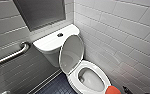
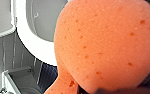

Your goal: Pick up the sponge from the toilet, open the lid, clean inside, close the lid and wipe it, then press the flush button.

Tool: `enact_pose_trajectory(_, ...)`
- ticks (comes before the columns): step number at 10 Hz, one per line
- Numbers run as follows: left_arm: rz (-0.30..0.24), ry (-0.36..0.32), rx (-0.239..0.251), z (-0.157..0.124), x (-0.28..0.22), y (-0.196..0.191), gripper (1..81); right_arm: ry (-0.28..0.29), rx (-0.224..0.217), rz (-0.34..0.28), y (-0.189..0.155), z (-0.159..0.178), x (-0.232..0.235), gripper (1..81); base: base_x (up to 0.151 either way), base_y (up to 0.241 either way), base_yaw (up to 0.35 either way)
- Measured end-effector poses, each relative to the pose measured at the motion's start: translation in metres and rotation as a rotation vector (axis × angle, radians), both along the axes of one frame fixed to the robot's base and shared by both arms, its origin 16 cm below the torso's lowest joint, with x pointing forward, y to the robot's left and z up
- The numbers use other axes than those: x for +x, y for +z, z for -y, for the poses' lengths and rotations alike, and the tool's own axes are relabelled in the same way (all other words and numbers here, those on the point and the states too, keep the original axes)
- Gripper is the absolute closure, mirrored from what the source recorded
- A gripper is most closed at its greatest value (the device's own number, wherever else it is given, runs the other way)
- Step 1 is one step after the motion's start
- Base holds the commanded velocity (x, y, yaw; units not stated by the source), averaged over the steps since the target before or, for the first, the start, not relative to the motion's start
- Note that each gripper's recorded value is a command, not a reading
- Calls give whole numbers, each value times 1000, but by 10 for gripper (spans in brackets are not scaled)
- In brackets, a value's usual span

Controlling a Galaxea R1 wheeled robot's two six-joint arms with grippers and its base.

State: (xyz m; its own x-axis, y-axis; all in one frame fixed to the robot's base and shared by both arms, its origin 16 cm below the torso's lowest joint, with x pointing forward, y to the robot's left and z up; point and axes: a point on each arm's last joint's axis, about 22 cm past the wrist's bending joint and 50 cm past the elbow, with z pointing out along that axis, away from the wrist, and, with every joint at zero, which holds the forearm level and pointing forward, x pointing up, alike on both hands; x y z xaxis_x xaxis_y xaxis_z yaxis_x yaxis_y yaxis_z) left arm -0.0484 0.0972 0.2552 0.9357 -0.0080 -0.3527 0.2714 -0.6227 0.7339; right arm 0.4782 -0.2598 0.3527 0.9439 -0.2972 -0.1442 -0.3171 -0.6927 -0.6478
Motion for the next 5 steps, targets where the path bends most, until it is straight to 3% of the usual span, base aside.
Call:
enact_pose_trajectory(2,0,0,0,0,0,0,10,62,7,10,9,-28,29,811,0,0,0)
enact_pose_trajectory(5,0,0,1,-1,0,0,10,120,-23,20,18,-45,64,811,0,0,0)
